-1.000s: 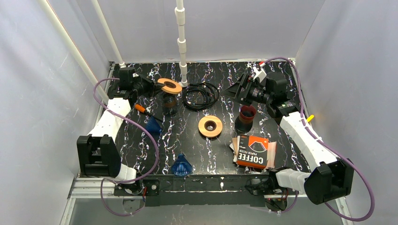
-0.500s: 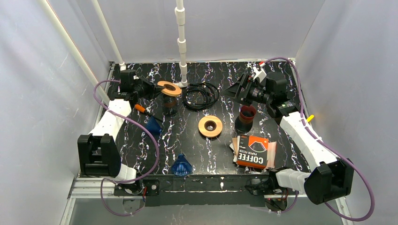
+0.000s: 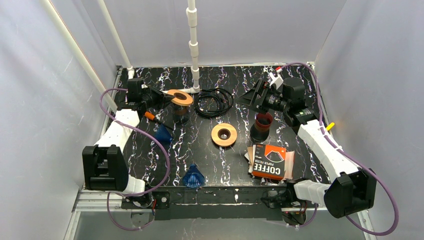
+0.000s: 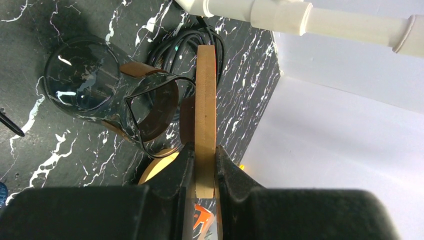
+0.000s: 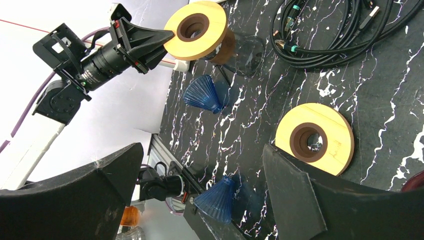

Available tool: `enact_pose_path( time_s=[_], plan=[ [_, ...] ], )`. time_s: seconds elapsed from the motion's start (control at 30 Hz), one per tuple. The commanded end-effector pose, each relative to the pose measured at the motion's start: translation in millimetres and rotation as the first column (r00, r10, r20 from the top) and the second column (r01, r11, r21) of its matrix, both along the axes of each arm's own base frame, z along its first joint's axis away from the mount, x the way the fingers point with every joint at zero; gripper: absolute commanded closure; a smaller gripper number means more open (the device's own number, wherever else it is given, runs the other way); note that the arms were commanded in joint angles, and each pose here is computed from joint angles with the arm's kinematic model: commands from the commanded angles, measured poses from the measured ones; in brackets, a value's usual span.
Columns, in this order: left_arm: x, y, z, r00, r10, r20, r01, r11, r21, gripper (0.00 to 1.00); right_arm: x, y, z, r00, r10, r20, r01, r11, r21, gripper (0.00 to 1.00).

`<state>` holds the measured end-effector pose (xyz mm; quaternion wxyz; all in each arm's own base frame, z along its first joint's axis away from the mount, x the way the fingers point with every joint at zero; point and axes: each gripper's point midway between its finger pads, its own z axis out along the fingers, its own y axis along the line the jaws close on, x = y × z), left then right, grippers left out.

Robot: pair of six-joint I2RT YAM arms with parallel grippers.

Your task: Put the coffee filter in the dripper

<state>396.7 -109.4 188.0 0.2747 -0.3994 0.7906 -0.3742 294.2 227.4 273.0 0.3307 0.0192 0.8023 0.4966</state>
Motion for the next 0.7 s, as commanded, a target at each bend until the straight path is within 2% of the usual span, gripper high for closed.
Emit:
enact_pose_path(
  time_s=[0.0,0.27,0.67],
  plan=[
    [-10.9,10.0,-0.7,1.0,0.018,-0.005,-0.018,1.0,0.025,0.92,0.5,-2.1,9.1,0.999,-0.009,0.038,0.009,1.0,0.016,0.02],
    [-16.8,10.6,-0.4,1.0,0.016,-0.009,-0.016,1.0,0.024,0.77,-1.9,-3.3,9.6,0.999,-0.01,0.039,0.01,1.0,0.012,0.02],
    [-27.6,14.6,-5.6,0.999,0.02,-0.027,-0.019,0.998,0.052,0.64,-1.8,-3.0,9.0,0.999,-0.007,0.038,0.007,1.0,0.01,0.01]
  ],
)
